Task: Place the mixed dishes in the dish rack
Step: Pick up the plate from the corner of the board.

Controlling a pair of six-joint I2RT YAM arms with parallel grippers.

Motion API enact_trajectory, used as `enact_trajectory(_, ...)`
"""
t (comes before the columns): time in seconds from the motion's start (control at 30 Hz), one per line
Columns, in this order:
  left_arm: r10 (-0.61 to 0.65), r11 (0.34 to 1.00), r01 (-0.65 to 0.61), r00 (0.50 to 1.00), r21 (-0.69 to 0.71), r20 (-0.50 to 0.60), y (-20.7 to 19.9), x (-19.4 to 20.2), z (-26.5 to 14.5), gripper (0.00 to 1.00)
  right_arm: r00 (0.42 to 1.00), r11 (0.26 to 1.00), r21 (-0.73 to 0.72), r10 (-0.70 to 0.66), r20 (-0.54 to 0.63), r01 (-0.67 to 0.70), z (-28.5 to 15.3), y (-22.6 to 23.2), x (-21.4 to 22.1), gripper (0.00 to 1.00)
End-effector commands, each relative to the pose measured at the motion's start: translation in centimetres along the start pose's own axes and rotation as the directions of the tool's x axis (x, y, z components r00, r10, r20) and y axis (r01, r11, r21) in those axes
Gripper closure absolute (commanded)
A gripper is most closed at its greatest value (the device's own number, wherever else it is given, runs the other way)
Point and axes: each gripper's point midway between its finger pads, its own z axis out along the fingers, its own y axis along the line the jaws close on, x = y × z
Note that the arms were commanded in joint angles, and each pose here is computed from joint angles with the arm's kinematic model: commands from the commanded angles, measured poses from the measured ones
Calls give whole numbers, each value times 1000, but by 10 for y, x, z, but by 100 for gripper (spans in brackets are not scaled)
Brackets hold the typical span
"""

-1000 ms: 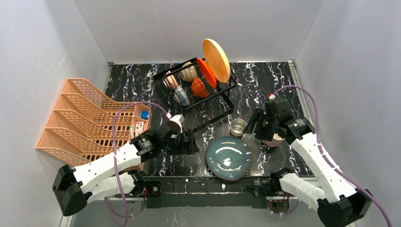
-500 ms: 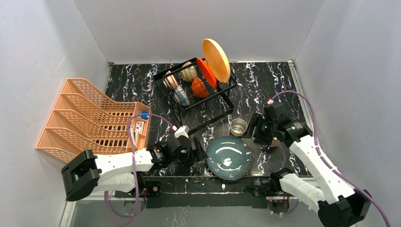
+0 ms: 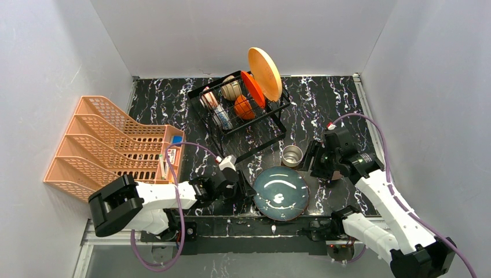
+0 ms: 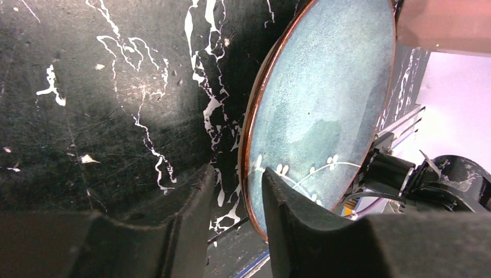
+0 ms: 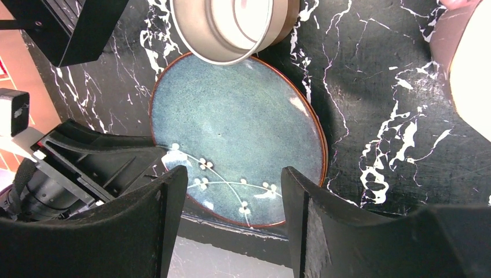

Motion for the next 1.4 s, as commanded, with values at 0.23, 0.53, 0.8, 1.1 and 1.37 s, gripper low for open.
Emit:
enact_trajectory(0.23, -10, 1000, 10, 1000, 25, -8, -5, 3, 4, 73, 1000, 999, -32, 4, 13, -4, -1, 4, 0, 31)
enact_trajectory(0.53, -15, 999, 16, 1000, 36, -17, -6, 5, 7, 100, 1000, 999, -33, 6, 13, -6, -1, 3, 2, 32)
enact_trajectory(0.8, 13, 999, -15, 999, 48, 43, -20, -12, -10, 100, 1000, 1000, -30, 6, 9, -6, -4, 1, 5, 31)
enact_trajectory(1.1, 42, 998, -48, 993, 44, 113, -35, -34, -40, 100, 998, 1000, -16, 11, -57, -12, 11, -8, 21, 33)
enact_trajectory(1.37, 39, 999, -40, 993, 8, 115, -22, -34, -50, 100, 987, 998, -62, 15, -160, -25, 41, -8, 44, 49)
